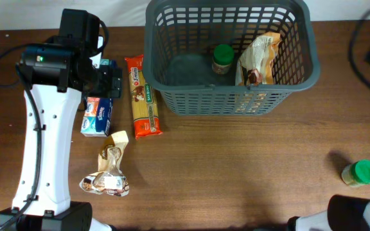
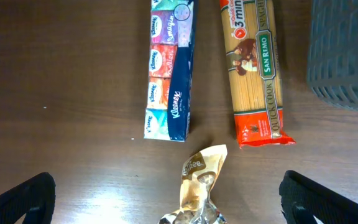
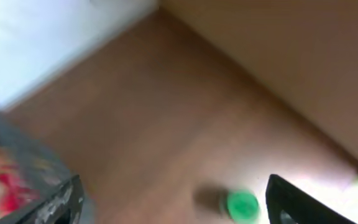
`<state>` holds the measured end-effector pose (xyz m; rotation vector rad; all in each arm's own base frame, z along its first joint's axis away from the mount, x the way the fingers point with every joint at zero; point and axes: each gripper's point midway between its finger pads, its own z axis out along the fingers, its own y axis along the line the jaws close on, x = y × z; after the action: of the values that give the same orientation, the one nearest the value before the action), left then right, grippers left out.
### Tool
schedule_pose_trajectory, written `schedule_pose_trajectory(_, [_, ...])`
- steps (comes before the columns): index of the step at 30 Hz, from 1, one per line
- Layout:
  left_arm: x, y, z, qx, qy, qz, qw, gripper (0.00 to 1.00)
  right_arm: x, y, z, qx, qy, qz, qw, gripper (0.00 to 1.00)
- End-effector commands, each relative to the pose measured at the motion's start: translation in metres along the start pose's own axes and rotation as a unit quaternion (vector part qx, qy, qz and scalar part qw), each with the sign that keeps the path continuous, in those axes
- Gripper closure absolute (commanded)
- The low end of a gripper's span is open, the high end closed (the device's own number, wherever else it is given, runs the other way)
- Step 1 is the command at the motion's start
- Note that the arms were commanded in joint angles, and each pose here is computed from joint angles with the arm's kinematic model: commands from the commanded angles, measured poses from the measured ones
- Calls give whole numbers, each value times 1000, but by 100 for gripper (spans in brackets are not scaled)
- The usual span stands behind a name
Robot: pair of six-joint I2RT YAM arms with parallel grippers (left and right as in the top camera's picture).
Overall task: Pack container
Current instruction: 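Lower the jar into the basket, open the right gripper, withdraw, then reach the right gripper to the second green-lidded Knorr jar, grasp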
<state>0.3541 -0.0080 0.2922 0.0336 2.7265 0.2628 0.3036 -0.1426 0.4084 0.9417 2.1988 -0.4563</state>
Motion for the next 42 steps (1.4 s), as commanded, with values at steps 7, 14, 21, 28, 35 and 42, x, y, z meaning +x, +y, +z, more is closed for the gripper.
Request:
schedule_pose_trajectory(7, [1, 0, 2, 3, 4, 1, 1000, 1, 88, -23, 92, 82, 198, 20, 977, 12])
schedule_pose_trajectory(14, [1, 0, 2, 3, 4, 1, 1000, 1, 179, -3, 152, 62, 316, 2, 947, 11])
schedule_pose_trajectory(21, [1, 0, 2, 3, 4, 1, 1000, 1, 218, 4, 166, -6, 371, 11, 929, 12])
schedule_pose_trajectory(28, [1, 0, 2, 3, 4, 1, 1000, 1, 203, -44, 134, -19, 331, 51, 942, 12])
schedule_pose_trajectory(35, [1, 0, 2, 3, 4, 1, 1000, 1, 200, -86, 109, 11, 283, 92, 955, 9])
schedule_pose_trajectory(42, [1, 0, 2, 3, 4, 1, 1000, 1, 248, -117, 140, 49, 316, 184, 929, 7])
